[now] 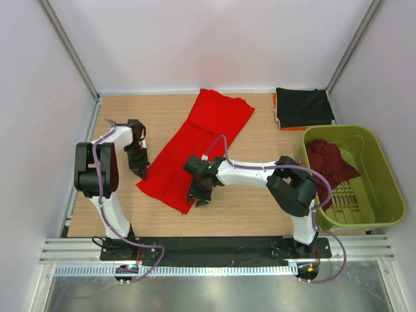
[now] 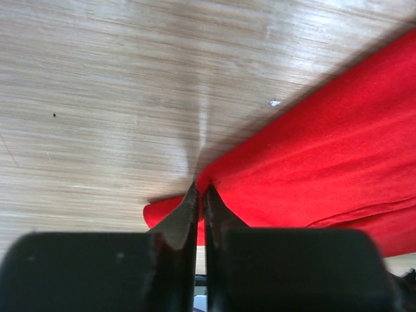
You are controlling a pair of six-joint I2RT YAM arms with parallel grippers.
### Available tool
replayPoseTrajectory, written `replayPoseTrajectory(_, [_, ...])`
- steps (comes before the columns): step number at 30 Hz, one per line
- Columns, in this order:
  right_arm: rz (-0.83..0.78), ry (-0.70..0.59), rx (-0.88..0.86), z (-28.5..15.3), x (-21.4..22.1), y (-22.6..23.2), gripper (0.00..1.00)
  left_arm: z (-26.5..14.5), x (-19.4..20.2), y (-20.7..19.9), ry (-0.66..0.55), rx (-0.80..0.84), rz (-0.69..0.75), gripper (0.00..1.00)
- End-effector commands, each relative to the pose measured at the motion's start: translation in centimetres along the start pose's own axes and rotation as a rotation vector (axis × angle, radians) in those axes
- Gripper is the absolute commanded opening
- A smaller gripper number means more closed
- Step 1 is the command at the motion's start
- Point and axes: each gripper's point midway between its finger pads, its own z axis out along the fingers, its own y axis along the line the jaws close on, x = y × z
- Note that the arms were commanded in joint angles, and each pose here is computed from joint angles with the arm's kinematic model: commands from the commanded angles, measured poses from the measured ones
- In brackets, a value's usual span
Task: Fold and stack the t-shirts
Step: Fold the tshirt
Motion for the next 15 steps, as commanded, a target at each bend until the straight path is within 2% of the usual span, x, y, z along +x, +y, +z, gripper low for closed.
replayPoseTrajectory(1, [0.043, -0.015, -0.005, 0.5, 1.1, 0.9, 0.41, -0.3, 0.8, 0.2, 0.019, -0.005, -0.013, 0.0])
replayPoseTrajectory(10, [0.099, -0.005, 0.022, 2.4, 2.3, -1.2, 0.4, -0.6, 1.9, -0.2, 0.028, 0.027, -0.029, 0.0])
replayPoseTrajectory(13, [0.073, -0.011, 0.016, 2.6, 2.2, -1.2, 0.3, -0.7, 2.3, -0.7, 0.036, 0.058, -0.043, 0.0])
replayPoseTrajectory(15, [0.052, -0.011, 0.005, 2.5, 2.1, -1.0, 0.19, -0.8, 2.5, -1.0, 0.024, 0.074, -0.067, 0.0])
